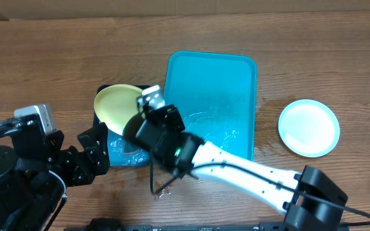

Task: Clean dirty plates on tray and stack at the side
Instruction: 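Lift the yellow plate with the right gripper and tilt it over the soapy tray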

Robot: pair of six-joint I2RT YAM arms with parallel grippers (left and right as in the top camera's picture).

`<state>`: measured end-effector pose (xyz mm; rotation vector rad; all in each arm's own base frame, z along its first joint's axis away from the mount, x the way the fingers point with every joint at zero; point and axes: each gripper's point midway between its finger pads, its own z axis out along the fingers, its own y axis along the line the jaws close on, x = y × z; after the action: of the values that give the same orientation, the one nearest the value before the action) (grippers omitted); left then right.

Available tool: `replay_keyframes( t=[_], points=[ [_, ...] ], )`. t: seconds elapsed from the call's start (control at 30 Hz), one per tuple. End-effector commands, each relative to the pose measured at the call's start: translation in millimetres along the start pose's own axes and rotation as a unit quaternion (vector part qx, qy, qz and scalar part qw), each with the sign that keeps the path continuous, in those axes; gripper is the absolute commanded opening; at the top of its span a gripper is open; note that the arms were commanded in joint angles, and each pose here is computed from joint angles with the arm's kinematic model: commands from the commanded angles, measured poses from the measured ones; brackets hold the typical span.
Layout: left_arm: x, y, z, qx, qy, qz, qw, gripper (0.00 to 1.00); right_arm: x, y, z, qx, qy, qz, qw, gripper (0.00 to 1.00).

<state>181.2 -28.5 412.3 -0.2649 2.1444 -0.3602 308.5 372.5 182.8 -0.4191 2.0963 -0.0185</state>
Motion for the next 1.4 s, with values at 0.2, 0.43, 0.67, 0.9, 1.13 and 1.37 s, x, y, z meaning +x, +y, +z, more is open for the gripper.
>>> replay_keyframes(
  t=[0.2,0.43,0.67,0.9,1.13,1.37],
  points=[
    [-4,-1,-2,0.001,-0.007,0.009,1.0,1.0,-42,-11,-68,0.134,-0.126,-0.057,0.981,0.04],
    [-4,-1,-2,0.001,-0.007,0.009,1.0,1.0,-51,-9,-96,0.156,-0.161,-0.053,0.973,0.04],
    [-4,-1,-2,0.001,-0.007,0.009,1.0,1.0,-53,-4,-104,0.153,-0.166,-0.074,0.971,0.04],
    [-4,-1,-2,0.001,-0.007,0.009,1.0,1.0,-53,-5,-104,0.154,-0.166,-0.073,0.971,0.04],
    [-4,-1,-2,0.001,-0.007,0.009,1.0,1.0,-53,-5,-104,0.154,-0.166,-0.073,0.971,0.04],
    [-4,-1,-2,0.001,-0.007,0.009,1.0,1.0,-53,-5,-104,0.154,-0.166,-0.073,0.971,0.04]
  ],
)
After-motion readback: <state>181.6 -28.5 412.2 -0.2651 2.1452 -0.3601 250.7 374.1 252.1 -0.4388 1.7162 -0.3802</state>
